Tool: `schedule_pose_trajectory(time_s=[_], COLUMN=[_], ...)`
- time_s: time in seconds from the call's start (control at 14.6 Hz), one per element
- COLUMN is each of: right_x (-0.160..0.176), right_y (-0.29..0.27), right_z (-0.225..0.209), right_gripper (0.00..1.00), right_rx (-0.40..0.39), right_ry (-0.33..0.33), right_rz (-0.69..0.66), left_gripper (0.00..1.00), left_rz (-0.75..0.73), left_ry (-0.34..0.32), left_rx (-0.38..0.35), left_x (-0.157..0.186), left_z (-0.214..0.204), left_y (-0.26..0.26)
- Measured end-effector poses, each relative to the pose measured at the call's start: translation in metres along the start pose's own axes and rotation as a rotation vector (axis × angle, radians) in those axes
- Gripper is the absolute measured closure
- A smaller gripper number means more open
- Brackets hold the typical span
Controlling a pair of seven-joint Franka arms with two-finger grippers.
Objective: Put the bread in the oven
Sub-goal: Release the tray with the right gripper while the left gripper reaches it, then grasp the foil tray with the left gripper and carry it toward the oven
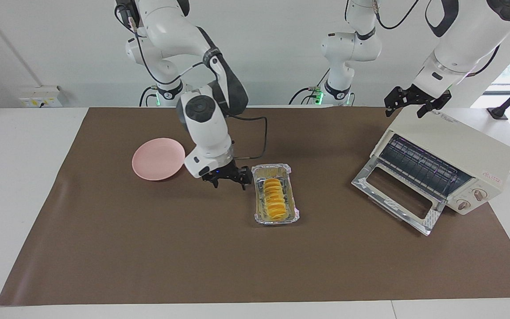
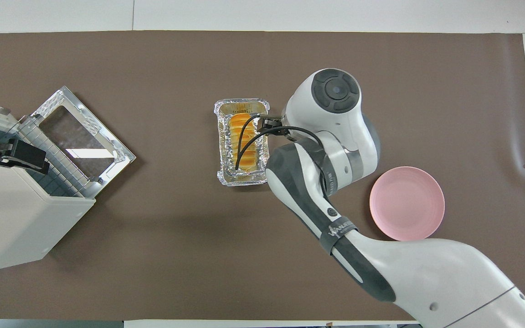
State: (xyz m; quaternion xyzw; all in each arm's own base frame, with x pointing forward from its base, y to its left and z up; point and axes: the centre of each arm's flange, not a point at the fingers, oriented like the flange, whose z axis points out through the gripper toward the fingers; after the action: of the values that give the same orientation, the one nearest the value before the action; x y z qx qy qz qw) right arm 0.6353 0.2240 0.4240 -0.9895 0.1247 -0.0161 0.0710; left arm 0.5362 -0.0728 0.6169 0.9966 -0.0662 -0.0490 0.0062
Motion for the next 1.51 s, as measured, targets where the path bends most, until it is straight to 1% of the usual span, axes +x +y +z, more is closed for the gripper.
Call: schedule_pose_trajectory(time_s=[0.14, 0.27, 0.41, 0.48, 0.62, 0.69, 0.82, 0.96, 1.17, 1.24, 1.3, 1.37, 1.44, 1.51], right_x=[0.024, 0.042, 0.053, 0.054, 0.052, 0.048, 0.036, 0.020, -0.003, -0.008, -0.011, -0.014, -0.018, -0.022], right_y=[0.048, 0.095, 0.143, 0.165, 0.202, 0.218, 0.243, 0.255, 0.257, 0.257, 0.259, 0.262, 0.264, 0.266], right_z=[-0.028, -0.050, -0.071, -0.082, -0.107, -0.121, -0.152, -0.182, -0.210, -0.214, -0.216, -0.217, -0.217, -0.217], right_gripper=[0.00, 0.00, 0.00, 0.00, 0.00, 0.00, 0.00, 0.00, 0.00, 0.00, 0.00, 0.00, 0.00, 0.00], right_rx=[0.004, -0.002, -0.015, -0.023, -0.050, -0.063, -0.071, -0.091, -0.103, -0.111, -0.132, -0.151, -0.166, -0.170], right_ry=[0.018, 0.026, 0.008, -0.006, -0.029, -0.040, -0.053, -0.060, -0.084, -0.093, -0.107, -0.125, -0.149, -0.173], right_rz=[0.000, -0.049, -0.127, -0.161, -0.215, -0.236, -0.267, -0.278, -0.282, -0.285, -0.300, -0.321, -0.336, -0.339], left_gripper=[0.00, 0.00, 0.00, 0.00, 0.00, 0.00, 0.00, 0.00, 0.00, 0.00, 0.04, 0.04, 0.12, 0.17], left_rz=[0.007, 0.014, -0.010, -0.034, -0.072, -0.071, -0.060, -0.058, -0.065, -0.065, -0.065, -0.068, -0.071, -0.073], left_ry=[0.023, 0.021, 0.007, 0.014, 0.059, 0.075, 0.076, 0.084, 0.080, 0.080, 0.084, 0.089, 0.090, 0.090], left_rx=[0.008, 0.021, 0.033, 0.036, 0.026, 0.024, 0.032, 0.037, 0.049, 0.050, 0.049, 0.047, 0.049, 0.054], left_x=[0.006, 0.020, 0.045, 0.062, 0.091, 0.096, 0.096, 0.090, 0.082, 0.081, 0.082, 0.084, 0.085, 0.086], left_z=[0.004, 0.021, 0.045, 0.059, 0.097, 0.116, 0.151, 0.186, 0.226, 0.233, 0.235, 0.236, 0.237, 0.239], left_y=[0.048, 0.112, 0.169, 0.197, 0.256, 0.284, 0.328, 0.369, 0.406, 0.410, 0.412, 0.411, 0.409, 0.407])
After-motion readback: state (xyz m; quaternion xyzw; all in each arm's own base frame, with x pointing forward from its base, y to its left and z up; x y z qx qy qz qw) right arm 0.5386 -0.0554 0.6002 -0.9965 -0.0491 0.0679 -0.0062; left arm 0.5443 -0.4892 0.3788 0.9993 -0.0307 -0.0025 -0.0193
